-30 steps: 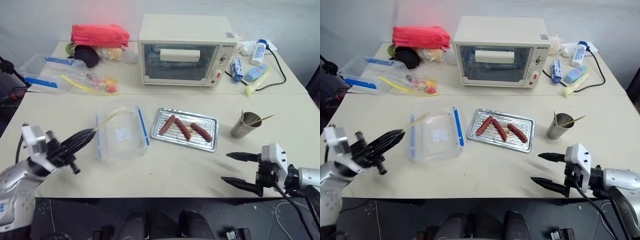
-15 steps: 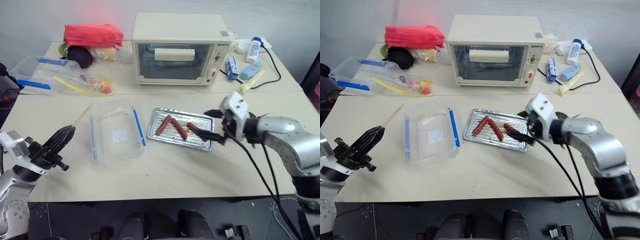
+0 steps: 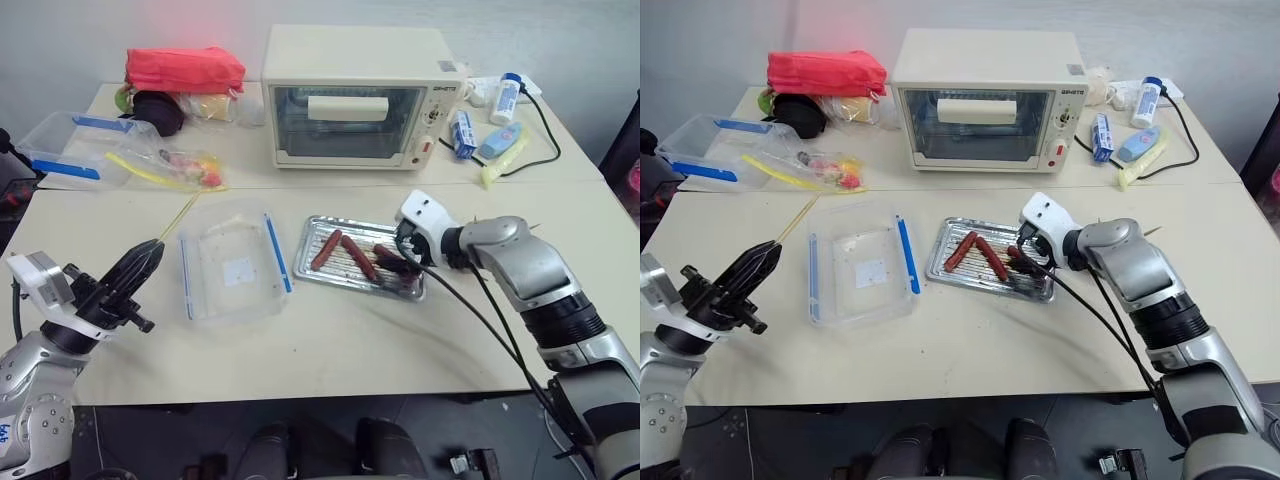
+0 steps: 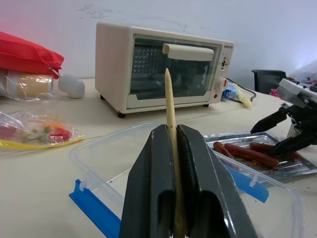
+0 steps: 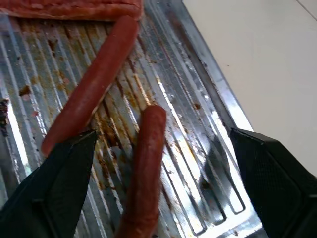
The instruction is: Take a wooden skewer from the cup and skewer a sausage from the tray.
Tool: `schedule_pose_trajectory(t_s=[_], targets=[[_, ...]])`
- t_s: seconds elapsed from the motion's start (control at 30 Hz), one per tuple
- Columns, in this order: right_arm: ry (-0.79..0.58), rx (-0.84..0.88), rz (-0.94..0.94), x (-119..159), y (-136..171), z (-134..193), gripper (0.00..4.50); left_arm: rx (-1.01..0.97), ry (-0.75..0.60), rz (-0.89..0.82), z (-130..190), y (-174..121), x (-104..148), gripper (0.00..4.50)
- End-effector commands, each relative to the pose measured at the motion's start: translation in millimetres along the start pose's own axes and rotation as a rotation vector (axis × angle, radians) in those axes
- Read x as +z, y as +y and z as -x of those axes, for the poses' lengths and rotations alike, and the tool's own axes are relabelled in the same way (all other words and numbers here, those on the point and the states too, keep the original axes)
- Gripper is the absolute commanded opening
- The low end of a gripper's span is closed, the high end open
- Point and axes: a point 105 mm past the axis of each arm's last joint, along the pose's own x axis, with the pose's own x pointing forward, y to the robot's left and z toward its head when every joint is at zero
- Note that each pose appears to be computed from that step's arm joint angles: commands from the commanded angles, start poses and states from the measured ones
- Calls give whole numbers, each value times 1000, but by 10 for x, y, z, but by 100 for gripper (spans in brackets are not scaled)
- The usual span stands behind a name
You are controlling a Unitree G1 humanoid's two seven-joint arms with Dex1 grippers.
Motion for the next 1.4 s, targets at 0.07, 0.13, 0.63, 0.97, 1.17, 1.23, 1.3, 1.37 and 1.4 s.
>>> schedule_pose_trajectory(t_s=[0.07, 0.13, 0.63, 0.97, 1.17, 1.23, 1.3, 1.37, 1.4], targets=[[-16, 23, 30, 73, 39, -3, 284, -28, -35, -16, -38, -73, 110, 0], [-13, 27, 29, 68, 48, -12, 265, -31, -37, -20, -45, -66, 127, 0], [16, 47, 9, -25, 61, -3, 67, -82, -36, -24, -127, -107, 145, 0], [-200, 303, 273, 312, 287, 427, 67, -302, 56, -60, -250, -350, 92, 0], [-319, 503, 513, 480, 530, 729, 67, -633, 234, -95, -260, -718, -107, 0], [-344, 538, 561, 533, 606, 740, 67, -699, 262, -98, -273, -786, -156, 0], [-364, 564, 593, 605, 683, 727, 67, -743, 256, -102, -331, -838, -176, 0], [-369, 577, 610, 654, 731, 706, 67, -771, 245, -105, -378, -870, -179, 0], [-370, 580, 608, 676, 747, 693, 67, -785, 245, -103, -389, -883, -181, 0]])
